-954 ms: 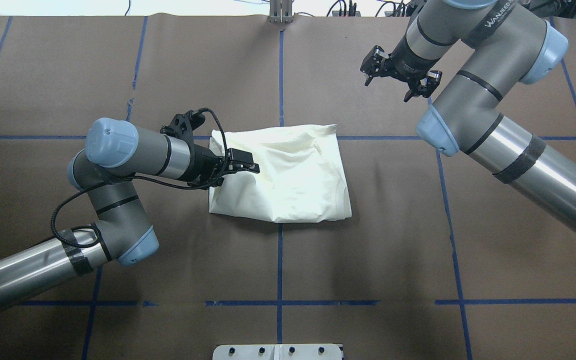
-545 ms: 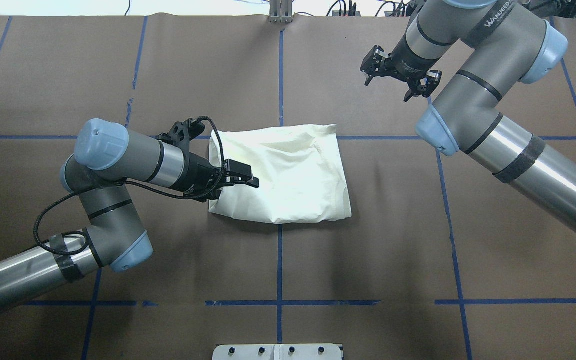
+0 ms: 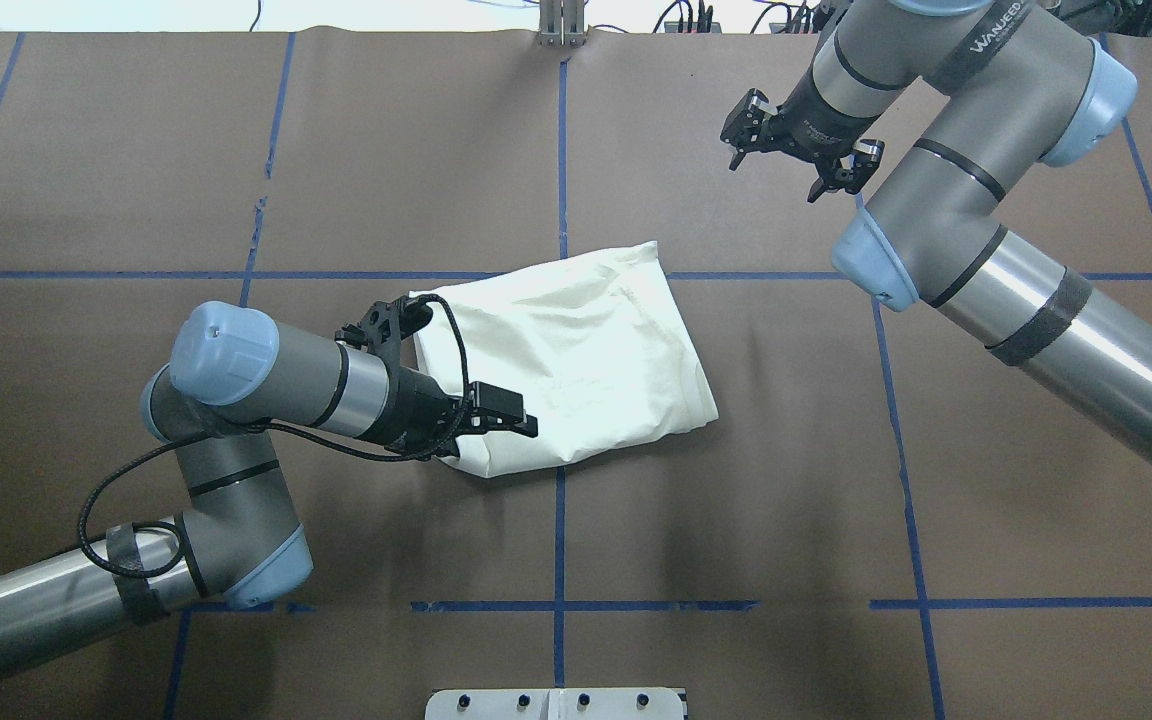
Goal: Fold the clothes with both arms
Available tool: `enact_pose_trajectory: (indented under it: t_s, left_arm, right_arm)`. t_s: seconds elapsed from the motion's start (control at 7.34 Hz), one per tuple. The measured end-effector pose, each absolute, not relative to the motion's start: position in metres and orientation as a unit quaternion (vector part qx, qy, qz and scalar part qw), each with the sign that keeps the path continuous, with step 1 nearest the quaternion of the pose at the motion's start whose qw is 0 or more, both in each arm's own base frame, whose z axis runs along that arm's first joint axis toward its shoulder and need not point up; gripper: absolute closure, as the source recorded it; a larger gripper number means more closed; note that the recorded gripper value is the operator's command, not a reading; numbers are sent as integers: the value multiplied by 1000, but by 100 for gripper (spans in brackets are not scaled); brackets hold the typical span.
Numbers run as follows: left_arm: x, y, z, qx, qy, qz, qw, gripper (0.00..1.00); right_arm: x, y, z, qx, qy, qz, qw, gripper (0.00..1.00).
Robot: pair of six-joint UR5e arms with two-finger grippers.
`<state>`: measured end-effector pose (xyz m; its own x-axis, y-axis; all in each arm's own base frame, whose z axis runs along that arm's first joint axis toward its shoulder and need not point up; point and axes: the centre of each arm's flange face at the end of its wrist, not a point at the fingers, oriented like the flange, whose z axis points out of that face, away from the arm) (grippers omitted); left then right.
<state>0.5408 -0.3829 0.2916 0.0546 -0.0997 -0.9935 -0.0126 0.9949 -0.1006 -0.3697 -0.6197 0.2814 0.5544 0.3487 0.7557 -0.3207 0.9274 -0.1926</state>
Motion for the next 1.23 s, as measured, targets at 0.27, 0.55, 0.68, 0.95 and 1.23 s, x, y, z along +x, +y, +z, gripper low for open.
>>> enact_pose_trajectory:
  t_s: [0.27, 0.55, 0.68, 0.95, 1.23]
  left_arm:
    - [550, -370, 289, -41, 688, -27, 724, 0]
    - [560, -348, 292, -43, 688, -25, 724, 0]
    - [552, -337, 300, -44, 687, -24, 725, 0]
    - [517, -319, 309, -44, 685, -22, 727, 0]
    - [483, -336, 306, -25, 679, -36, 733, 0]
  right_arm:
    - [-368, -621, 282, -16, -432, 191, 881, 0]
    - [-364, -623, 281, -14, -433, 193, 880, 0]
    - [-362, -624, 280, -13, -433, 194, 880, 0]
    - [-360, -623, 282, -12, -434, 194, 880, 0]
    - [-347, -612, 290, 1, -435, 173, 883, 0]
